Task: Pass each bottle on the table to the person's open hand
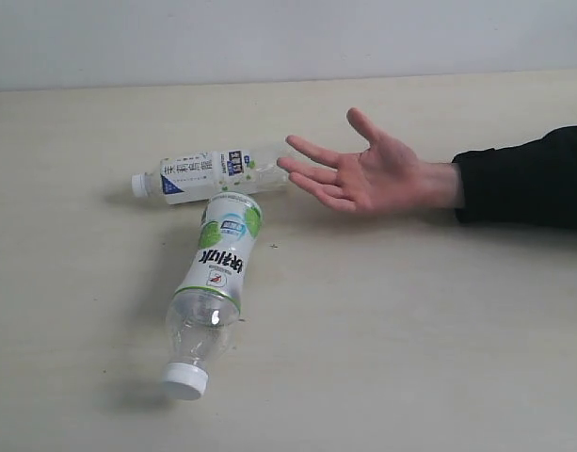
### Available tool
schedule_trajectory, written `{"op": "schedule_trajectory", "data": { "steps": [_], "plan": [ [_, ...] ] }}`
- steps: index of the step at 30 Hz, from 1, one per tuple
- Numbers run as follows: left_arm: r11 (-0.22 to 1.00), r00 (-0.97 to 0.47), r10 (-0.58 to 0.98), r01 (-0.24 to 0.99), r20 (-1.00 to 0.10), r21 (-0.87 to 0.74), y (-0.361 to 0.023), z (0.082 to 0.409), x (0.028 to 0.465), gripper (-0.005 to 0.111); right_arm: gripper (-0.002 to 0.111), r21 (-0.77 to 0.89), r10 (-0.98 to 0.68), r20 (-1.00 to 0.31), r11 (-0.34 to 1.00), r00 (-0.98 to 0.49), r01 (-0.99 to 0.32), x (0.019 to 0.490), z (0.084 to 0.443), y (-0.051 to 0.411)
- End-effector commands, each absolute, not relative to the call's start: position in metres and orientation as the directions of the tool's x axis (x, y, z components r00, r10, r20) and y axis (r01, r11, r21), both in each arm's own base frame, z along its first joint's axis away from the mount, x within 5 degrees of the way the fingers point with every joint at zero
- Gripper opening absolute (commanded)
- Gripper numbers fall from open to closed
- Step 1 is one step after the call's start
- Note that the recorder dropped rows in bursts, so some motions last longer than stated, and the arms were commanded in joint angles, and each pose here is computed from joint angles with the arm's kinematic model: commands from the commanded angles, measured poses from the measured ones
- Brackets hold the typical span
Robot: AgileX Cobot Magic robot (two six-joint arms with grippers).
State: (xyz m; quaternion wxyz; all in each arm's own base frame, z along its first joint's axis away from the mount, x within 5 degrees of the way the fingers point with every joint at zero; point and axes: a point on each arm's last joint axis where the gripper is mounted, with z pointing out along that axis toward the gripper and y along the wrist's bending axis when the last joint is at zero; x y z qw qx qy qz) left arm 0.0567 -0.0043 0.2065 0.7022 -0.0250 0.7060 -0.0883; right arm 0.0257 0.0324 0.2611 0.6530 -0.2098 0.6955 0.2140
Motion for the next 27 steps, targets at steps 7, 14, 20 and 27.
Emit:
{"op": "schedule_trajectory", "data": {
  "steps": [7, 14, 20, 27],
  "plan": [
    [0.982, -0.013, -0.161, 0.094, -0.987, -0.161, -0.005, 0.206, 0.056, 0.001, 0.017, 0.028, 0.004, -0.999, 0.821, -0.044, -0.570, 0.025, 0.264, 0.032],
    [0.982, -0.013, -0.161, 0.094, -0.987, -0.161, -0.005, 0.206, 0.056, 0.001, 0.017, -0.008, -0.026, -0.999, 0.822, -0.025, -0.569, 0.025, 0.264, 0.031],
    [0.982, -0.013, -0.161, 0.094, -0.987, -0.161, -0.005, 0.206, 0.056, 0.001, 0.017, -0.103, -0.090, -0.995, 0.862, 0.051, -0.496, 0.033, 0.257, 0.027],
    [0.982, -0.013, -0.161, 0.094, -0.987, -0.161, -0.005, 0.206, 0.056, 0.001, 0.017, -0.124, -0.075, -0.986, 0.924, 0.146, -0.363, 0.050, 0.233, 0.021]
  ]
}}
